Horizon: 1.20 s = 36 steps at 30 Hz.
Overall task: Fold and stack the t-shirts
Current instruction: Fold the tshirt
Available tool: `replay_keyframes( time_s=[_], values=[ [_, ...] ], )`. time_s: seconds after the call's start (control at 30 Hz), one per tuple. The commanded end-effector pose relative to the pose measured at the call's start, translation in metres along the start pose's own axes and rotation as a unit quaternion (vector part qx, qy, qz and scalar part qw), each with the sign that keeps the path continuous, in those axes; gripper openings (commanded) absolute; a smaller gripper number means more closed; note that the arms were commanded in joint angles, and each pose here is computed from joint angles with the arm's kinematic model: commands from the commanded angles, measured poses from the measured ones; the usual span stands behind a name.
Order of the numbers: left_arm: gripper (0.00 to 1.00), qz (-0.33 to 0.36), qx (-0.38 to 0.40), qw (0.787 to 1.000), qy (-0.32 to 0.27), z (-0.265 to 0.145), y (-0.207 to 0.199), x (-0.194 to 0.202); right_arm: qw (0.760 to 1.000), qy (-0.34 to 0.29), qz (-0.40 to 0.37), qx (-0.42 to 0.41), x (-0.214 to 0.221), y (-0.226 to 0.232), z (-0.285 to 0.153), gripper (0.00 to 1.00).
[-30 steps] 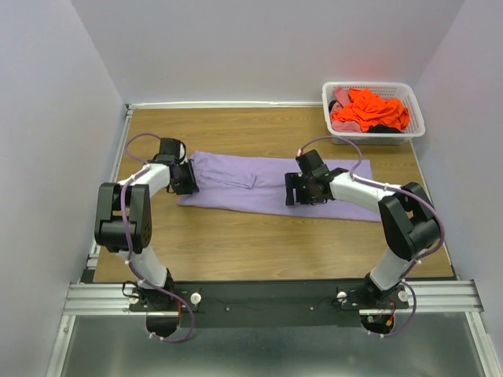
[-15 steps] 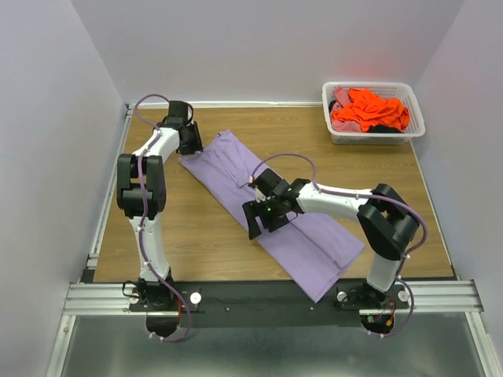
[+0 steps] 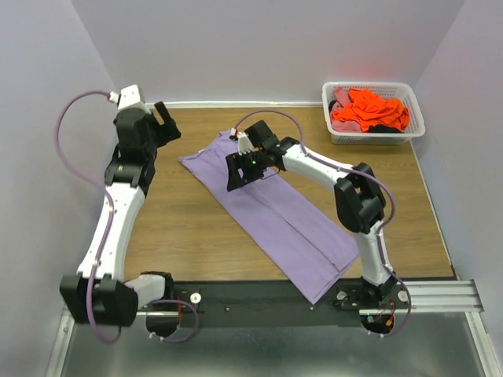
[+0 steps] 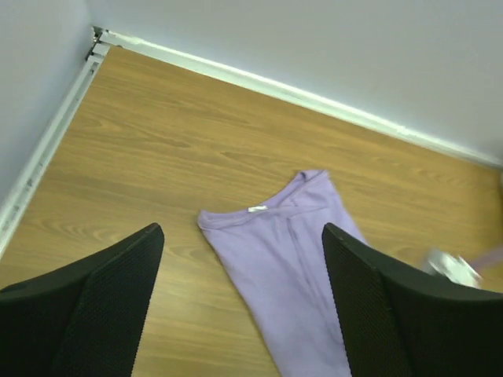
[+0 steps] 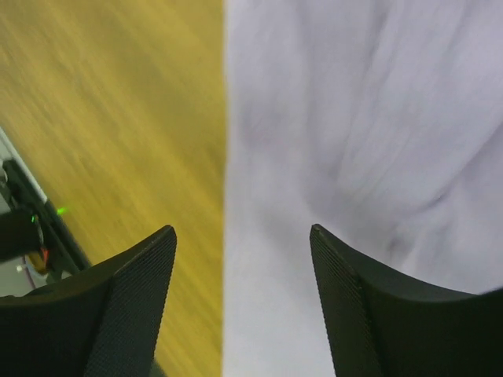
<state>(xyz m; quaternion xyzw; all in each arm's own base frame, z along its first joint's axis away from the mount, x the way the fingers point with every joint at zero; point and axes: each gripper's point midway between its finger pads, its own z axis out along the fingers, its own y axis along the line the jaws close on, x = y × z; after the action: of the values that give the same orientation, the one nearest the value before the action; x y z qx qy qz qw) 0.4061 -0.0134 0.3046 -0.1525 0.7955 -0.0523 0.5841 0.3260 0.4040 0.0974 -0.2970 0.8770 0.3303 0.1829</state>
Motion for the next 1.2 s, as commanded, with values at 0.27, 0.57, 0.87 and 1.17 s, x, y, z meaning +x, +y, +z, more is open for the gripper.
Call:
replay_keyframes(
  time_s=[0.27, 0.57, 0.87, 1.17],
  values=[
    [0.98, -0.021, -0.031, 0.999, -0.003, -0.066, 0.044, 0.068, 0.998, -0.028, 0.006, -0.063, -0.04, -0.04, 0.075, 0.61],
    [0.97, -0.042, 0.029, 0.997, 0.052, -0.074, 0.031, 0.115, 0.986, -0.099, 0.117, 0.068, -0.054, -0.16, 0.079, 0.61],
    [0.97, -0.029, 0.073, 0.993, 0.085, -0.069, 0.017, 0.13, 0.957, -0.192, 0.174, 0.132, -0.101, -0.259, 0.03, 0.62],
    [0.98, -0.013, 0.115, 0.984, 0.134, -0.054, 0.003, 0.157, 0.955, -0.243, 0.127, 0.116, -0.149, -0.231, -0.021, 0.7]
  ],
)
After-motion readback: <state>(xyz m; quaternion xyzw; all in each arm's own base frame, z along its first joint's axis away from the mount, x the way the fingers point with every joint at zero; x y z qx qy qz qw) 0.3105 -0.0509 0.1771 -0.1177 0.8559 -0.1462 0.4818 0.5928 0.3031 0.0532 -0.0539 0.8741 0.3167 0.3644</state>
